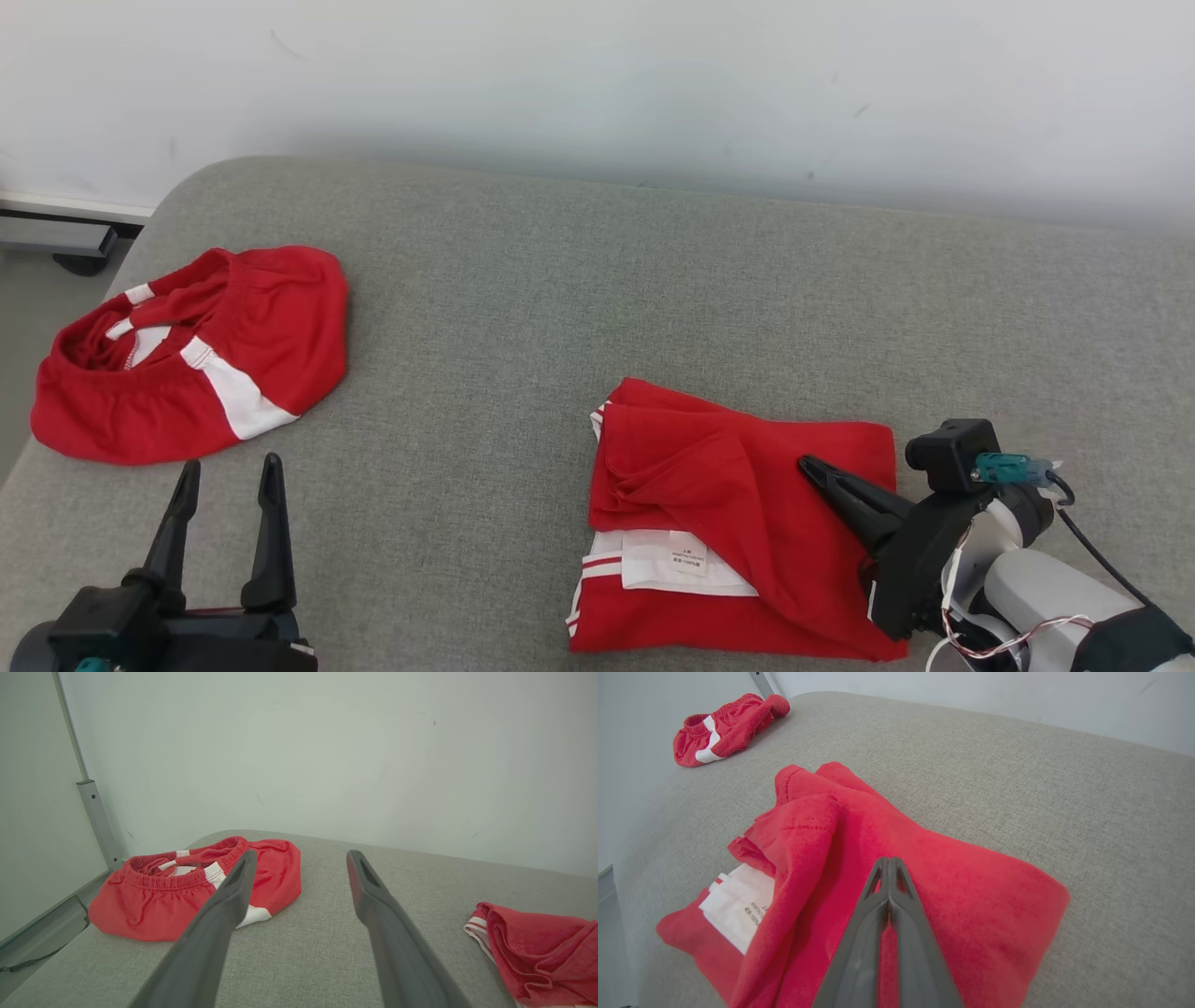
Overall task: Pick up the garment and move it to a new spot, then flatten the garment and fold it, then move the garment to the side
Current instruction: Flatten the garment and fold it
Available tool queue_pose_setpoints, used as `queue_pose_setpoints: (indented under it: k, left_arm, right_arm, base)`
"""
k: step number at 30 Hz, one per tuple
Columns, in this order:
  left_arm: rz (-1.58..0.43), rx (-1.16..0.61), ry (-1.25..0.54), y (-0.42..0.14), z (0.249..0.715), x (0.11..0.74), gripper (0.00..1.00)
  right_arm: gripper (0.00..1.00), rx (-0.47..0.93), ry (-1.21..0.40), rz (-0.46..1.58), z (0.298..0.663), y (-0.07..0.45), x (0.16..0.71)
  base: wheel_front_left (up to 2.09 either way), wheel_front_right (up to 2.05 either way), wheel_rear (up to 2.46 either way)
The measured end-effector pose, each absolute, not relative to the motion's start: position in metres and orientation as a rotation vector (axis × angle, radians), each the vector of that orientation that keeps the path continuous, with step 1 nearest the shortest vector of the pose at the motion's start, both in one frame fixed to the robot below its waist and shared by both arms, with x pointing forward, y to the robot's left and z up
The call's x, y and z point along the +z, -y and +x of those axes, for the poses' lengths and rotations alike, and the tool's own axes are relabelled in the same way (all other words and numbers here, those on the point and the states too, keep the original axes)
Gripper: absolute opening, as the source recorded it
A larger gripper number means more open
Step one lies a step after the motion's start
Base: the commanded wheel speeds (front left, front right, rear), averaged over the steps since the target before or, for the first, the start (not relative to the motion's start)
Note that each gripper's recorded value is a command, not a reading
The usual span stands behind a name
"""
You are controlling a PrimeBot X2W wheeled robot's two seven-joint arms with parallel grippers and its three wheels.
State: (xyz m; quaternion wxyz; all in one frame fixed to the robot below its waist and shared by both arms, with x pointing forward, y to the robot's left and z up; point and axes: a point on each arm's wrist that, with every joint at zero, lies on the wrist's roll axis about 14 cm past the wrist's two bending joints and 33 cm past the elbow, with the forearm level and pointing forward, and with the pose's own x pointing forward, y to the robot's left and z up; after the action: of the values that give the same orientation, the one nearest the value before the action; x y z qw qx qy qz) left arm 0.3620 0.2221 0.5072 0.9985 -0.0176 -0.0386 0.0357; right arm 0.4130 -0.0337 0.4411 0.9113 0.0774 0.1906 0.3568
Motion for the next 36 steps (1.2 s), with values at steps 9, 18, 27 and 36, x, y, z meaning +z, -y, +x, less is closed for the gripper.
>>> queue_pose_setpoints:
  k: [9,18,27,36]
  left_arm:
    - [-0.041,0.083,0.071,-0.224,0.361,0.505,1.0]
    - [-0.047,0.098,0.069,-0.227,0.359,0.504,1.0]
    - [-0.052,0.109,0.066,-0.229,0.357,0.503,1.0]
    - [-0.051,0.109,0.068,-0.229,0.357,0.504,1.0]
  right_arm:
    - [0.0,0.757,-0.429,0.124,0.413,0.02,0.426]
    - [0.0,0.811,-0.45,0.103,0.408,-0.003,0.419]
    - [0.0,0.863,-0.474,0.127,0.395,-0.022,0.415]
    - [0.0,0.914,-0.478,0.164,0.382,-0.039,0.418]
  base:
    - [0.0,0.0,0.0]
    - [0.0,0.0,0.0]
    - [0.0,0.0,0.0]
    - [0.0,0.0,0.0]
